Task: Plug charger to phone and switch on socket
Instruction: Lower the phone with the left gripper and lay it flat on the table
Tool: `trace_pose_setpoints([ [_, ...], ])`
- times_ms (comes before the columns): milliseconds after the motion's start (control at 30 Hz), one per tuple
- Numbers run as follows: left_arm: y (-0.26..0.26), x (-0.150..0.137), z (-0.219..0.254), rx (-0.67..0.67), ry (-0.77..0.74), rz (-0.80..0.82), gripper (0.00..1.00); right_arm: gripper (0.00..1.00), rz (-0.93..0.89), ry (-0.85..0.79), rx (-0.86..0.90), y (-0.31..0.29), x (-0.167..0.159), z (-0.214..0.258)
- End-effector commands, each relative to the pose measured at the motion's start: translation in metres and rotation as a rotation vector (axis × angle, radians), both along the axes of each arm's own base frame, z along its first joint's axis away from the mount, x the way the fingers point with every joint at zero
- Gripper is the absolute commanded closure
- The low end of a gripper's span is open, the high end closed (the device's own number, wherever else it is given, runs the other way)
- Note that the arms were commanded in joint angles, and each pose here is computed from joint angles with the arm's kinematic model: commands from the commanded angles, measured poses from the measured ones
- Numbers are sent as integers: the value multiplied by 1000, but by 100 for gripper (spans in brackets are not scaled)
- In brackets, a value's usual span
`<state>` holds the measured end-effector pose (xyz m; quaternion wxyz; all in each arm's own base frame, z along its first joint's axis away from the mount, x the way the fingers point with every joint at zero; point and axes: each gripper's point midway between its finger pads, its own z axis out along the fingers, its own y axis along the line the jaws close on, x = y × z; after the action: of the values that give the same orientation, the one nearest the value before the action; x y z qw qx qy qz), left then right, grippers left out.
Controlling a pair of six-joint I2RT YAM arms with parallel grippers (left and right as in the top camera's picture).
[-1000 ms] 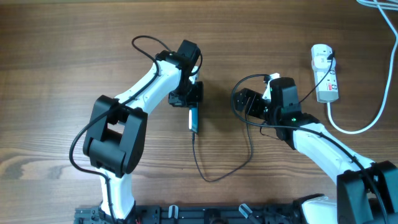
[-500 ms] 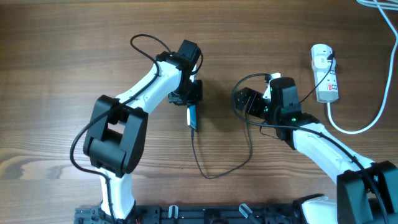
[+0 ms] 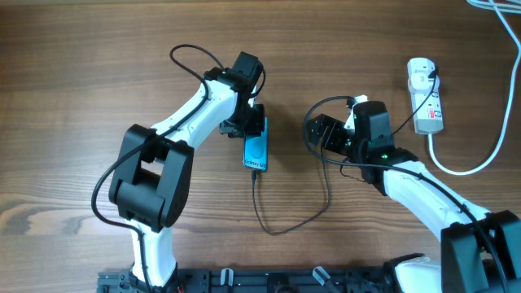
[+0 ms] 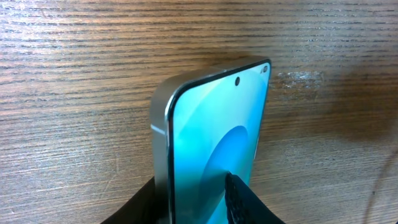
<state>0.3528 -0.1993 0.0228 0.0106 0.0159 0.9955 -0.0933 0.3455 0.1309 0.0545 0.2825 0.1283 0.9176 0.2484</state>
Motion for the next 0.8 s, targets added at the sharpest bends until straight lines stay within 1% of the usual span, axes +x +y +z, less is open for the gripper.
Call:
trace_pose_setpoints([
  [0, 1, 0, -1, 9, -3, -1, 67, 0, -21, -25, -5, -2, 8, 8],
  [133, 1, 0, -1, 8, -4, -2, 67, 0, -20, -26, -5, -2, 8, 8],
  [200, 1, 0, -1, 8, -4, -1, 73, 0, -21, -26, -4, -2, 8, 8],
  [267, 1, 0, -1, 8, -4, -1, 75, 0, -20, -25, -5, -2, 8, 8],
  [767, -3, 0, -1, 4, -13, -9, 73, 0, -28, -28, -13, -4, 9, 7],
])
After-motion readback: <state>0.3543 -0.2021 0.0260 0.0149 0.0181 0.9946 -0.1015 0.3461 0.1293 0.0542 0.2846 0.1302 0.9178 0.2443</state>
